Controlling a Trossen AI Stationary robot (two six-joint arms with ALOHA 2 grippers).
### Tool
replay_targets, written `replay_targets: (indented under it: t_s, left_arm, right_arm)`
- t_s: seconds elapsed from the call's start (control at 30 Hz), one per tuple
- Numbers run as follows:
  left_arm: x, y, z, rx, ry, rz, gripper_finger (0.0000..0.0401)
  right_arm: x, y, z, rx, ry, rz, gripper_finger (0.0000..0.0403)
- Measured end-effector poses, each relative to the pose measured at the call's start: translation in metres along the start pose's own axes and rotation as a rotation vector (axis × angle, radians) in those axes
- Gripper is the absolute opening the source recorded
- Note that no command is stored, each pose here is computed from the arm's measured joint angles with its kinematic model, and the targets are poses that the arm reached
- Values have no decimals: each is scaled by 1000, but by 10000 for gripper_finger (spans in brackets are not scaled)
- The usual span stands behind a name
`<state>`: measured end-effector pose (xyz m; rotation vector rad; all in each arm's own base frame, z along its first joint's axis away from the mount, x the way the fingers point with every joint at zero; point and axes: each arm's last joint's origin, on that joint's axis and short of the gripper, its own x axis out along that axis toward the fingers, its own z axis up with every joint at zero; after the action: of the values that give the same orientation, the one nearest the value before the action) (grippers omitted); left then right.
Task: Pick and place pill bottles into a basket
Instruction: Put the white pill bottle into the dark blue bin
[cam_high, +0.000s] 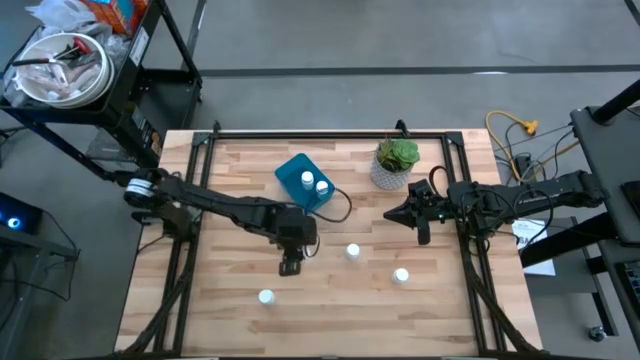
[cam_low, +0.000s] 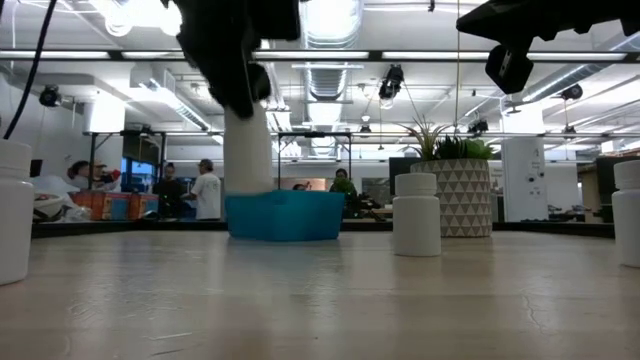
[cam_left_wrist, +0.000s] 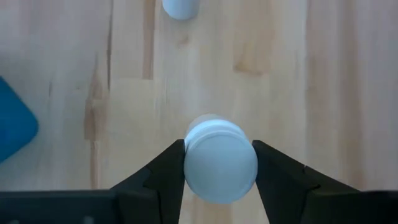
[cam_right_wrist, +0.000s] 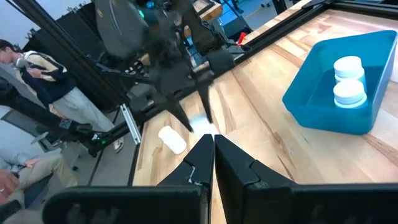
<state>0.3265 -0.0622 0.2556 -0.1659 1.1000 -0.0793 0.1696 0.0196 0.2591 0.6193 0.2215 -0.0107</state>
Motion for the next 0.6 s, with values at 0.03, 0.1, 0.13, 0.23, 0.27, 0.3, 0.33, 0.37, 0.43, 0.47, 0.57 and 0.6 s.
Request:
replay_targets:
  t_s: [0.03,0.1,0.13,0.23,0.27,0.3,0.33,0.37,0.43,0.47,0.57,0.6]
  left_arm:
    - [-7,0,0,-16,-15,-4,153]
    - [-21,-1,-1,-42,-36,-9,153]
    - [-27,-1,-2,-59,-53,-14,153]
    - [-47,0,-4,-102,-101,-15,153]
    - [-52,1,-5,-108,-111,-9,153]
    - [-56,2,-5,-114,-123,1,153]
    - [-61,3,-7,-122,-133,17,153]
    - [-64,5,-8,-135,-140,37,153]
    - [-73,10,-9,-152,-168,65,153]
    - [-75,12,-9,-160,-175,84,153]
    - [-80,21,-10,-184,-178,131,154]
    - [-81,24,-9,-192,-183,143,154]
  right_arm:
    - [0,0,0,-3,0,0,9]
    - [0,0,0,-7,0,0,9]
    - [0,0,0,-7,0,0,9]
    - [0,0,0,-14,0,0,9]
    - [0,0,0,-14,0,0,9]
    - [0,0,0,-14,0,0,9]
    - [0,0,0,-14,0,0,9]
    - [0,0,0,-14,0,0,9]
    - [0,0,0,-15,0,0,9]
    - [0,0,0,-14,0,0,9]
    - [0,0,0,-14,0,0,9]
    - [0,0,0,-14,0,0,9]
